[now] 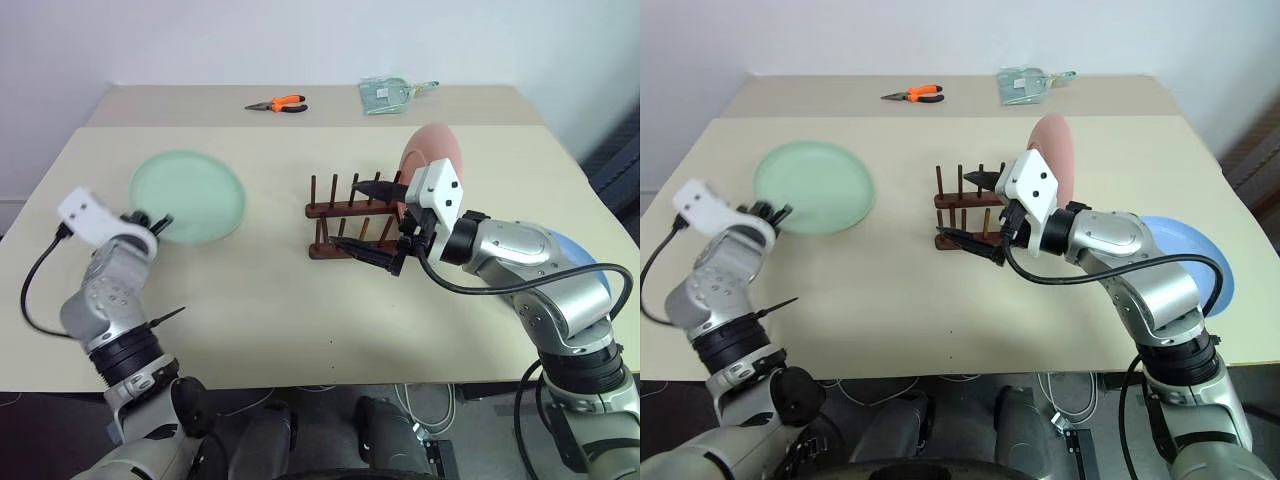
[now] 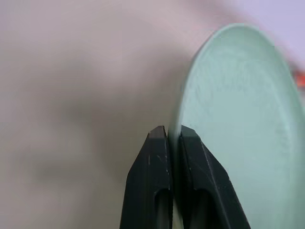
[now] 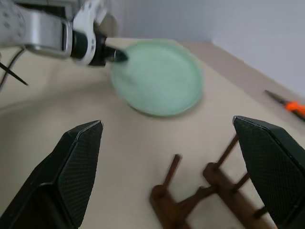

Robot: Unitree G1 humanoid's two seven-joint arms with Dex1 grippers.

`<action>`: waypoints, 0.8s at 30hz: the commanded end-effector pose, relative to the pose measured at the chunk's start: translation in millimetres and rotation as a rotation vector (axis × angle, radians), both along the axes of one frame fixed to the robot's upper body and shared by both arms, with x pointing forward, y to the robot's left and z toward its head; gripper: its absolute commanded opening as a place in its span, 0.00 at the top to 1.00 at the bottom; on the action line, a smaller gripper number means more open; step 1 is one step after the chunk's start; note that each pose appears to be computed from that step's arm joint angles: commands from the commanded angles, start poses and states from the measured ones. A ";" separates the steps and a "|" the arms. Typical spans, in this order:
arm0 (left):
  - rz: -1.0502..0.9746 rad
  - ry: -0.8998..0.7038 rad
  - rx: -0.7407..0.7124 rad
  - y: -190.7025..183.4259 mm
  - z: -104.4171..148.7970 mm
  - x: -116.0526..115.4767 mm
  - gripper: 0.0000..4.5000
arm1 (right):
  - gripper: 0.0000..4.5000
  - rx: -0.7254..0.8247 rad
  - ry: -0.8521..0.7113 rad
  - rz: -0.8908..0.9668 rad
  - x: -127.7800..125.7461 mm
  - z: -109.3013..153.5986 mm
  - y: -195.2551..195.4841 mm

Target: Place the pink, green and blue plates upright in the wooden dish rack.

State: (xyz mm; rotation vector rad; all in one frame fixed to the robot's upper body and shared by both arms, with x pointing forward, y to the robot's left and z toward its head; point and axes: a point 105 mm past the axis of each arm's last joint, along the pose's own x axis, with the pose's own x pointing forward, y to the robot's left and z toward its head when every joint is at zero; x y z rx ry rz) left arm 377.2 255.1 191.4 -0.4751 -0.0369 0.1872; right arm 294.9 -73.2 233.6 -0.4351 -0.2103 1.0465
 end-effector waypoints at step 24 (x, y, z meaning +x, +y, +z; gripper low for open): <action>-0.409 -0.449 0.045 -117.4 122.2 -22.8 0.44 | 1.00 -0.462 -0.762 -0.192 50.2 16.4 5.2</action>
